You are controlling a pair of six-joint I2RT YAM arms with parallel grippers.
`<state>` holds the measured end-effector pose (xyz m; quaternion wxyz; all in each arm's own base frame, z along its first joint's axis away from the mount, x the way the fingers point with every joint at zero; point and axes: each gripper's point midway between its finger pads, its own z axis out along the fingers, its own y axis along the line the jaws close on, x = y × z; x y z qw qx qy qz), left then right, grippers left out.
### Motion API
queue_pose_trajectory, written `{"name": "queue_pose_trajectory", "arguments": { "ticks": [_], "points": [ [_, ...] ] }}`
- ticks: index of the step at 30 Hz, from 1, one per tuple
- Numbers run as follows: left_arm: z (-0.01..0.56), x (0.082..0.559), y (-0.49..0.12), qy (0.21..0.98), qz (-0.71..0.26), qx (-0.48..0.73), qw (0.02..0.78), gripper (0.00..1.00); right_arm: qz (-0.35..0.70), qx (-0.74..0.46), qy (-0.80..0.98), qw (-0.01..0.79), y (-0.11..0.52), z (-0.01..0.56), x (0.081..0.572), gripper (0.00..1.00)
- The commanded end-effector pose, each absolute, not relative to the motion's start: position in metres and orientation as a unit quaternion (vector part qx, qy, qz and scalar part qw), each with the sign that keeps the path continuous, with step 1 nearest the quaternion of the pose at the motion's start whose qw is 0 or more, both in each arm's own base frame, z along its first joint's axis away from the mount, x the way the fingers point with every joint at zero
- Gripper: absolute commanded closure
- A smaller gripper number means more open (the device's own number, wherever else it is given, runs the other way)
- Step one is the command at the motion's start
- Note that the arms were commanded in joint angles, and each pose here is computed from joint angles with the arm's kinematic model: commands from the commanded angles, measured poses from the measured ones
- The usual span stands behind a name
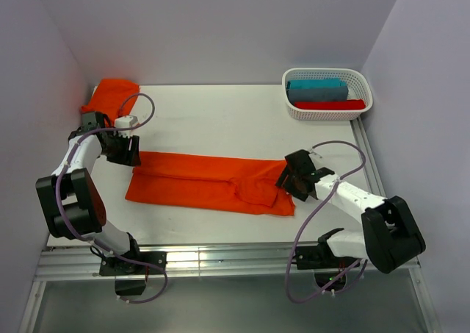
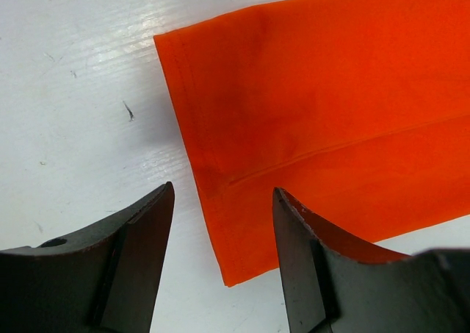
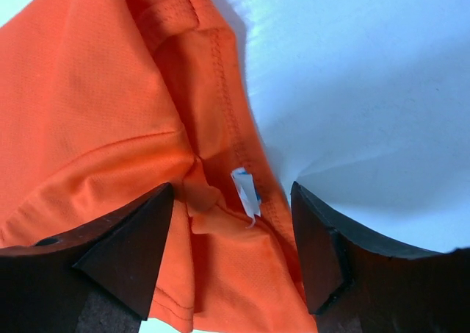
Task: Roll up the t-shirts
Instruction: Fold the tshirt
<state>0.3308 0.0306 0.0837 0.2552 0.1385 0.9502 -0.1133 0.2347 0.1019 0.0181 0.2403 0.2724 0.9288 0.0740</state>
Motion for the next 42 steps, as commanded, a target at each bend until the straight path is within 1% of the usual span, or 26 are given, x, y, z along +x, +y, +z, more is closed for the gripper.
{"name": "queue_pose_trajectory", "arguments": {
  "ticks": [1, 3, 6, 9, 11, 12, 14, 15, 18, 20, 27, 29, 32, 33, 35, 36, 38, 40, 42],
  "points": [
    [0.099, 0.336, 0.026, 0.941, -0.123, 0.152, 0.278, 0.38, 0.082, 0.268, 0.929, 0.242, 0.106, 0.016, 0.245, 0.29],
    [0.100, 0.336, 0.026, 0.941, -0.123, 0.151, 0.278, 0.39, 0.077, 0.269, 0.930, 0.237, 0.104, 0.012, 0.243, 0.32],
    [0.099, 0.336, 0.026, 0.940, -0.124, 0.152, 0.278, 0.39, 0.088, 0.270, 0.927, 0.245, 0.106, 0.014, 0.245, 0.40],
    [0.098, 0.336, 0.025, 0.940, -0.127, 0.150, 0.277, 0.39, 0.074, 0.264, 0.931, 0.241, 0.104, 0.015, 0.248, 0.51],
    [0.098, 0.336, 0.025, 0.941, -0.127, 0.150, 0.277, 0.39, 0.063, 0.258, 0.934, 0.238, 0.103, 0.015, 0.251, 0.55],
    [0.099, 0.337, 0.026, 0.941, -0.125, 0.150, 0.278, 0.39, 0.057, 0.256, 0.935, 0.239, 0.101, 0.016, 0.252, 0.65],
    [0.098, 0.337, 0.026, 0.941, -0.124, 0.148, 0.277, 0.39, 0.040, 0.252, 0.937, 0.237, 0.097, 0.017, 0.254, 0.78],
    [0.099, 0.337, 0.026, 0.941, -0.124, 0.149, 0.278, 0.39, 0.034, 0.254, 0.938, 0.235, 0.094, 0.018, 0.255, 0.88],
    [0.098, 0.338, 0.027, 0.942, -0.124, 0.145, 0.276, 0.39, 0.004, 0.251, 0.941, 0.226, 0.082, 0.019, 0.260, 0.97],
    [0.098, 0.339, 0.027, 0.943, -0.124, 0.143, 0.275, 0.39, -0.015, 0.249, 0.940, 0.231, 0.073, 0.025, 0.267, 0.98],
    [0.091, 0.340, 0.026, 0.946, -0.133, 0.135, 0.262, 0.38, -0.077, 0.266, 0.934, 0.226, 0.025, 0.030, 0.281, 0.98],
    [0.085, 0.340, 0.024, 0.948, -0.143, 0.134, 0.251, 0.37, -0.086, 0.274, 0.931, 0.224, 0.010, 0.032, 0.286, 0.97],
    [0.079, 0.341, 0.017, 0.947, -0.171, 0.132, 0.238, 0.36, -0.107, 0.279, 0.929, 0.217, -0.003, 0.033, 0.292, 0.82],
    [0.082, 0.345, 0.014, 0.945, -0.179, 0.133, 0.239, 0.36, -0.114, 0.281, 0.928, 0.218, -0.007, 0.034, 0.294, 0.71],
    [0.082, 0.348, 0.007, 0.941, -0.203, 0.132, 0.235, 0.36, -0.120, 0.286, 0.925, 0.221, -0.009, 0.041, 0.295, 0.58],
    [0.081, 0.350, 0.004, 0.941, -0.213, 0.131, 0.228, 0.35, -0.116, 0.290, 0.921, 0.233, -0.009, 0.049, 0.296, 0.47],
    [0.080, 0.352, -0.004, 0.937, -0.238, 0.128, 0.222, 0.35, -0.111, 0.297, 0.917, 0.241, -0.005, 0.059, 0.292, 0.38],
    [0.087, 0.355, -0.013, 0.930, -0.265, 0.125, 0.221, 0.34, -0.095, 0.310, 0.909, 0.262, 0.002, 0.079, 0.288, 0.37],
    [0.085, 0.356, -0.021, 0.928, -0.282, 0.120, 0.213, 0.34, -0.036, 0.288, 0.913, 0.286, 0.037, 0.096, 0.289, 0.37]
  ]
}}
